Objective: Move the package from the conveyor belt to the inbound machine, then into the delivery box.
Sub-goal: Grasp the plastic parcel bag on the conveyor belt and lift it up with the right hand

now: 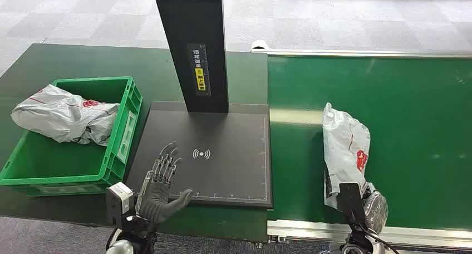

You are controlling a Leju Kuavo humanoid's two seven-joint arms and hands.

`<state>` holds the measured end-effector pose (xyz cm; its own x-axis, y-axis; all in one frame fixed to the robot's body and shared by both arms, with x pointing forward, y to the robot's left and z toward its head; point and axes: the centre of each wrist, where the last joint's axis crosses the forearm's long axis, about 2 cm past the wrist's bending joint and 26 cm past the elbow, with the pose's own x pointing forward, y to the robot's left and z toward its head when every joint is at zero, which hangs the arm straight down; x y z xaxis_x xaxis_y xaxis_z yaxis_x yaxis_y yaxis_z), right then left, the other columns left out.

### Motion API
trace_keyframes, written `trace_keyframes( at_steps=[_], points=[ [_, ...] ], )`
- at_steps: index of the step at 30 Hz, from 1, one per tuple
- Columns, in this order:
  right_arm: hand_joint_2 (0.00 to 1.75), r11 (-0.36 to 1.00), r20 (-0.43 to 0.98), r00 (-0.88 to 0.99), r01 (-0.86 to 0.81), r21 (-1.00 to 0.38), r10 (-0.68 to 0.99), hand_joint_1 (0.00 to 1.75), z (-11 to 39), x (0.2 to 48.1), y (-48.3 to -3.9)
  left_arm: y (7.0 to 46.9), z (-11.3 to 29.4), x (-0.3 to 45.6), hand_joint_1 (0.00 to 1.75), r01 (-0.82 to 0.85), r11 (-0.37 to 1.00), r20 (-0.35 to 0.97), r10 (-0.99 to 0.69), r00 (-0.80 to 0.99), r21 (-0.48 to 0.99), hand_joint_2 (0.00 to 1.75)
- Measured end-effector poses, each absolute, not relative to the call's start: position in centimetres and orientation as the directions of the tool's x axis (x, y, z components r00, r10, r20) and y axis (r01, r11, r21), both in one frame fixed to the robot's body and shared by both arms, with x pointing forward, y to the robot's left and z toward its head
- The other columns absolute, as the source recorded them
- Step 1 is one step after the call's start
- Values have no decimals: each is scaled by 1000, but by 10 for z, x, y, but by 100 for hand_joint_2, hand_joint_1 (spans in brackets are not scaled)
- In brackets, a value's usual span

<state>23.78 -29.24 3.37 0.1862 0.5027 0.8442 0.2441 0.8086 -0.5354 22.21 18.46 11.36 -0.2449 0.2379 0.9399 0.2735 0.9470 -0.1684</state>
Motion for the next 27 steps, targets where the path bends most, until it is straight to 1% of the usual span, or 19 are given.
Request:
trace_keyframes(
  at_steps=[2,5,7,13,17,21,27],
  points=[
    [175,798,839,121,261,-543,531,175,48,242,-287,187,114,222,0,256,953,939,229,-257,-163,175],
    [175,773,800,-66,316,-550,596,175,92,253,-271,194,118,223,0,214,966,934,204,-292,-144,175],
    [175,773,779,-154,337,-537,608,175,114,256,-262,198,120,225,0,200,971,932,193,-307,-135,175],
    [175,807,745,-325,344,-480,582,175,145,257,-246,206,125,228,0,163,981,925,156,-347,-105,175],
    [175,859,747,-424,254,-444,512,175,162,265,-226,215,135,236,0,124,989,912,127,-390,-85,175],
    [175,887,753,-474,180,-425,457,175,172,270,-209,222,140,241,0,100,992,906,114,-409,-80,175],
    [175,917,808,-490,-45,-397,326,175,172,273,-175,225,144,246,0,84,993,898,112,-426,-84,175]
  ],
)
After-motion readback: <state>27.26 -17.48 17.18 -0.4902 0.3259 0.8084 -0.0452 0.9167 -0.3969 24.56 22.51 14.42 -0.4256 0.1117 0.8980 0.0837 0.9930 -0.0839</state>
